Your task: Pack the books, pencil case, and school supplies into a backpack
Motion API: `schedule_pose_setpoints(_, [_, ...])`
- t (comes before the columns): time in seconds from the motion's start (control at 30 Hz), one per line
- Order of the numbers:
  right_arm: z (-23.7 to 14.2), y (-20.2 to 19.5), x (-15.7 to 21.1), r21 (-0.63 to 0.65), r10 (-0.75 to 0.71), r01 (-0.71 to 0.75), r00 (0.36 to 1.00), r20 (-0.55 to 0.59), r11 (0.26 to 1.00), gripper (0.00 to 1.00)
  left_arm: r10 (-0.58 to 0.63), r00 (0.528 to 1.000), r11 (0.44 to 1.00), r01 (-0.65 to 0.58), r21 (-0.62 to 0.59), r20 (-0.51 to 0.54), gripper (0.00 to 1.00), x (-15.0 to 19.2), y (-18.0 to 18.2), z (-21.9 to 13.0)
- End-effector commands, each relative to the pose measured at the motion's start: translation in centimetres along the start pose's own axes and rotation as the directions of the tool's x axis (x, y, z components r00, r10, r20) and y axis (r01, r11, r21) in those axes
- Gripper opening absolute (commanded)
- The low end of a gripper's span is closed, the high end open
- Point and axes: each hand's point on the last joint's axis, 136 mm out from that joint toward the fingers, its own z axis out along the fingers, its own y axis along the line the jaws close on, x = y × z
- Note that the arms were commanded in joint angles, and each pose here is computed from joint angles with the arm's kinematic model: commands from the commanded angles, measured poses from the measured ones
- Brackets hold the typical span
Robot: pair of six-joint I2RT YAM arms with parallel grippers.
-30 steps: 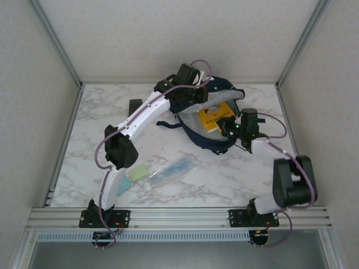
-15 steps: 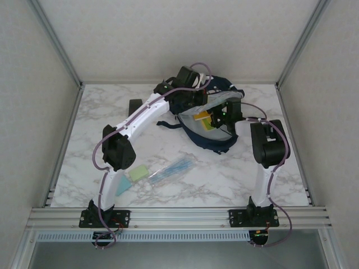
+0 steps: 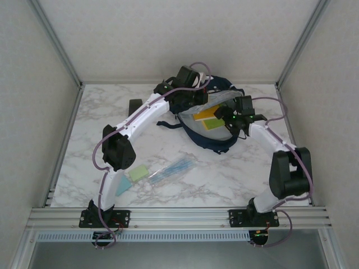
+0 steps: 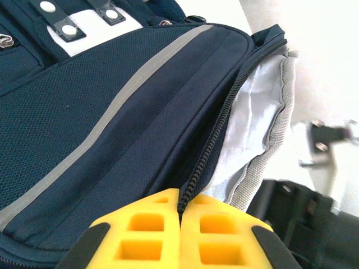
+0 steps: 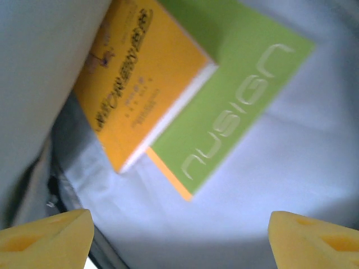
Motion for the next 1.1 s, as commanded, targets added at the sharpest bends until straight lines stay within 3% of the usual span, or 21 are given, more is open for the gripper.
schedule_pose_setpoints(0.0, [-3.9,-4.8,1.4,0.227,-0.159,0.16,0.987,-0.022,0.961,0.82,-0.001,0.995,0.998,-0.005,0.066,0.097,0.0,-2.6,-2.2,-1.6])
schedule_pose_setpoints(0.1, [-7.7,-6.5,1.6,0.326,-0.232,0.221,0.973,-0.007,0.919,0.82,-0.005,0.997,0.996,-0.002,0.085,0.082,0.03,-2.3,-2.5,-1.3])
schedule_pose_setpoints(0.13, [-8.6,-6.7,1.6,0.337,-0.243,0.228,0.97,0.004,0.914,0.82,-0.006,0.997,0.996,-0.001,0.086,0.078,0.11,-2.3,-2.5,-1.3])
schedule_pose_setpoints(0.23, [-10.9,-6.2,1.9,0.309,-0.261,0.24,0.965,0.028,0.92,0.82,-0.03,0.998,0.997,0.025,0.079,0.06,0.58,-2.0,-2.1,-1.6])
schedule_pose_setpoints(0.33, [-12.1,-4.7,2.3,0.225,-0.24,0.222,0.969,0.056,0.949,0.84,-0.094,0.993,0.993,0.089,0.08,0.065,0.7,-2.3,-1.1,-2.6])
schedule_pose_setpoints(0.43, [-12.5,-2.7,2.4,0.133,-0.211,0.199,0.973,0.089,0.971,0.85,-0.163,0.98,0.983,0.152,0.099,0.115,0.76,-3.0,0.5,-4.0])
schedule_pose_setpoints(0.7, [-10.0,2.8,5.1,-0.044,-0.214,0.218,0.973,0.084,0.975,0.85,-0.37,0.906,0.925,0.38,-0.008,0.206,0.78,-2.0,12.1,-4.3])
schedule_pose_setpoints(0.9, [-6.5,6.1,8.5,-0.057,-0.243,0.245,0.969,0.05,0.968,0.85,-0.463,0.85,0.861,0.498,-0.098,0.251,0.75,0.2,20.0,-1.5])
schedule_pose_setpoints(1.07, [-4.7,8.4,10.4,-0.072,-0.265,0.267,0.963,0.037,0.961,0.86,-0.502,0.818,0.826,0.549,-0.125,0.28,0.74,0.8,23.4,1.6])
